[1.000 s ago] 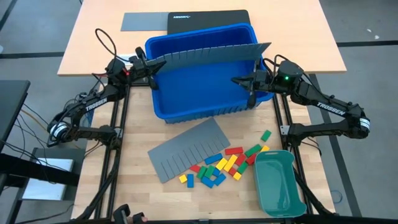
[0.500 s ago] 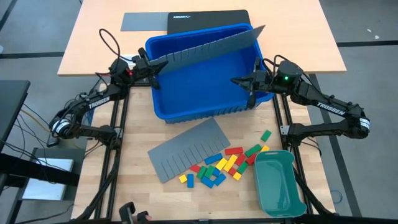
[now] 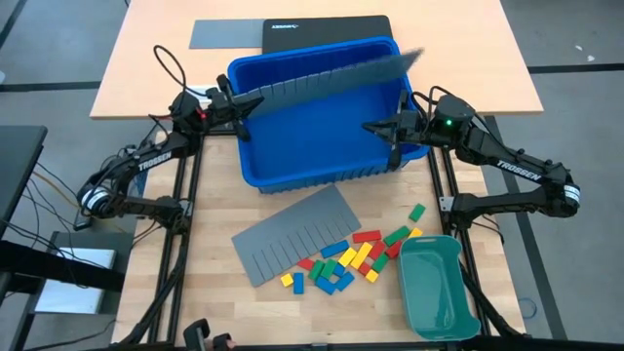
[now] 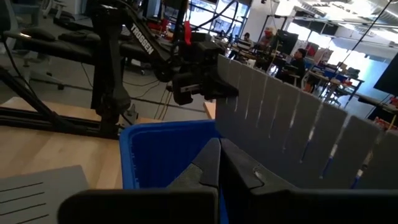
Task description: Sort Items/Unsort Items
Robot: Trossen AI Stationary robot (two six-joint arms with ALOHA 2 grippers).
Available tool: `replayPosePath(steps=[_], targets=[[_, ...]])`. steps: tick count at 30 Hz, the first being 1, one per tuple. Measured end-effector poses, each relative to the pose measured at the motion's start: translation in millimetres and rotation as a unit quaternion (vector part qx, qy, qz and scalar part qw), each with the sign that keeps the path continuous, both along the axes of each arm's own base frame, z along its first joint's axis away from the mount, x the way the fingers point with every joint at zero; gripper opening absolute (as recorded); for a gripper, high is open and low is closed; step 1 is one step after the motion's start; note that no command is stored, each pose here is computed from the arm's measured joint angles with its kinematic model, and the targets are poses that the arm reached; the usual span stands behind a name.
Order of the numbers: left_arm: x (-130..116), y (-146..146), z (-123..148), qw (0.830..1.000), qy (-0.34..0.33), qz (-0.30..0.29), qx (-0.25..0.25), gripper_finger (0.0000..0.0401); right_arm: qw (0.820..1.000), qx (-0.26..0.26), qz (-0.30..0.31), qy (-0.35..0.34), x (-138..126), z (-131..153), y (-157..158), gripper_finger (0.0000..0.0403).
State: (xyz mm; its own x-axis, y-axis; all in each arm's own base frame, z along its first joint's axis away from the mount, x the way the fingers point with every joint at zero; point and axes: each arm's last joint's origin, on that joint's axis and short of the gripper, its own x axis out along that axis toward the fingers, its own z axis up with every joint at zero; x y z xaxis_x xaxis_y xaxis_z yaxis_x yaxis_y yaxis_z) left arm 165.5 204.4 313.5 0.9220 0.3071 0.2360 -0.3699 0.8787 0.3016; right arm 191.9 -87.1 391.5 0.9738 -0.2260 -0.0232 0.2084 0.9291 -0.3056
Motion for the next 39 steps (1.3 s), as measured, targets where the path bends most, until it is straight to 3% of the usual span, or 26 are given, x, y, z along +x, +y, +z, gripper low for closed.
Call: replayPosePath(steps=[39], targets=[[-2.5,-1.5,-1.3,1.000,0.020,0.013,-0.007,0.0002,1.000,0.000,0.000,0.000,0.0,0.1,0.0,0.0001]])
